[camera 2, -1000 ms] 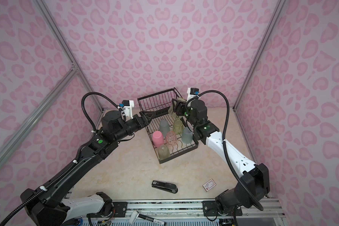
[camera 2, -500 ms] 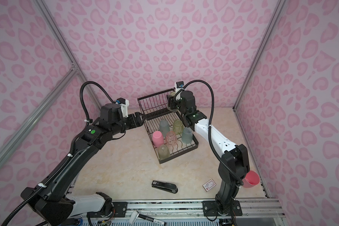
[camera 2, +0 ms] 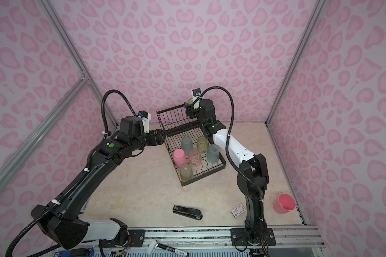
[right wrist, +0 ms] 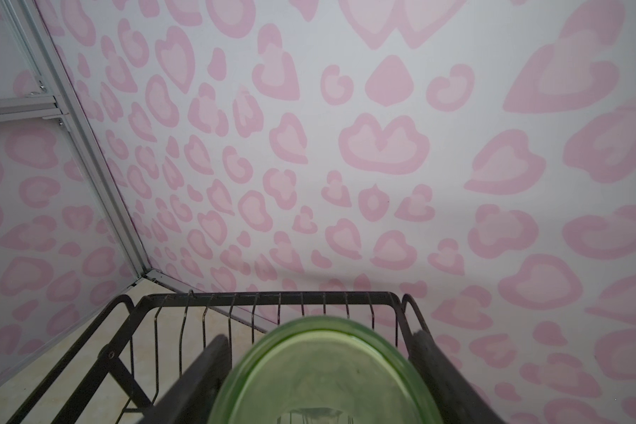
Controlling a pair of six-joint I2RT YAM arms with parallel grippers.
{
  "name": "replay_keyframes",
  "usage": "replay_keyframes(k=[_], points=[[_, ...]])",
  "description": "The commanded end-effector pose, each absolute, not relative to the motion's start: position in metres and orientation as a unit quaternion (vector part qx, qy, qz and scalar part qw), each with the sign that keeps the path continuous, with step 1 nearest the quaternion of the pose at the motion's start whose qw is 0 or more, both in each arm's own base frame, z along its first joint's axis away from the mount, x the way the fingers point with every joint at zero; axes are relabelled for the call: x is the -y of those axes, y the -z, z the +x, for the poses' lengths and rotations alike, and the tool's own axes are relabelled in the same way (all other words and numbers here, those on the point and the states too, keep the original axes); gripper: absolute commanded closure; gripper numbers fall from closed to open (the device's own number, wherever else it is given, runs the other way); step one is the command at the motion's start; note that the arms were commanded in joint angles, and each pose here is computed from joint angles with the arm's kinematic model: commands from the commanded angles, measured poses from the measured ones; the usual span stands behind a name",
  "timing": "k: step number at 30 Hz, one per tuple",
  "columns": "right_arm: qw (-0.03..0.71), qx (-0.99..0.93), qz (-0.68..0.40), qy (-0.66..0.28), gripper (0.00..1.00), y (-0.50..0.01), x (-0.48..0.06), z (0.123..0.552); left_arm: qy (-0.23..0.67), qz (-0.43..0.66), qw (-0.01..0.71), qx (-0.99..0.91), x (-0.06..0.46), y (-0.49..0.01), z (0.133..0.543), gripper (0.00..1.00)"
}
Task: Load cups into a dish rack
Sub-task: Place the cup upside down at the dish rack.
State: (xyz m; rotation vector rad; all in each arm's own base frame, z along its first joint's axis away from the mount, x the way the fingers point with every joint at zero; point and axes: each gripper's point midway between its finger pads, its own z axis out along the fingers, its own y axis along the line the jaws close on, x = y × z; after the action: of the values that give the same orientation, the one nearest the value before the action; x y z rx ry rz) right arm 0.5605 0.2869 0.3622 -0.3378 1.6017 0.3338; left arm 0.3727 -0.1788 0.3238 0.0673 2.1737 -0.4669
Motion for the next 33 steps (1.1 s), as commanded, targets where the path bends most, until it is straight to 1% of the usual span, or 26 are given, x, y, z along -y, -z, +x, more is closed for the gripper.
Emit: replay_keyframes(k=[1,12,18,20,33], points=[[0.684,-0.695,-0.161,-0.149,0.49,-0.363,-0.294,0.568,0.188,0.050,0.457,-0.868,0.184,-0.326,0.380,0.18],[0.693,-0.686,-0.173,-0.139,0.49,-0.355,-0.305,0.592,0.194,0.065,0.479,-0.853,0.179,-0.325,0.382,0.18],[0.684,-0.695,-0.178,-0.133,0.49,-0.341,-0.310,0.603,0.199,0.068,0.488,-0.847,0.177,-0.324,0.384,0.18],[0.682,-0.697,-0.178,-0.131,0.49,-0.337,-0.308,0.605,0.199,0.071,0.479,-0.852,0.177,-0.312,0.384,0.18],[0.659,-0.719,-0.180,-0.129,0.49,-0.303,-0.306,0.615,0.210,0.075,0.478,-0.850,0.180,-0.300,0.388,0.18]])
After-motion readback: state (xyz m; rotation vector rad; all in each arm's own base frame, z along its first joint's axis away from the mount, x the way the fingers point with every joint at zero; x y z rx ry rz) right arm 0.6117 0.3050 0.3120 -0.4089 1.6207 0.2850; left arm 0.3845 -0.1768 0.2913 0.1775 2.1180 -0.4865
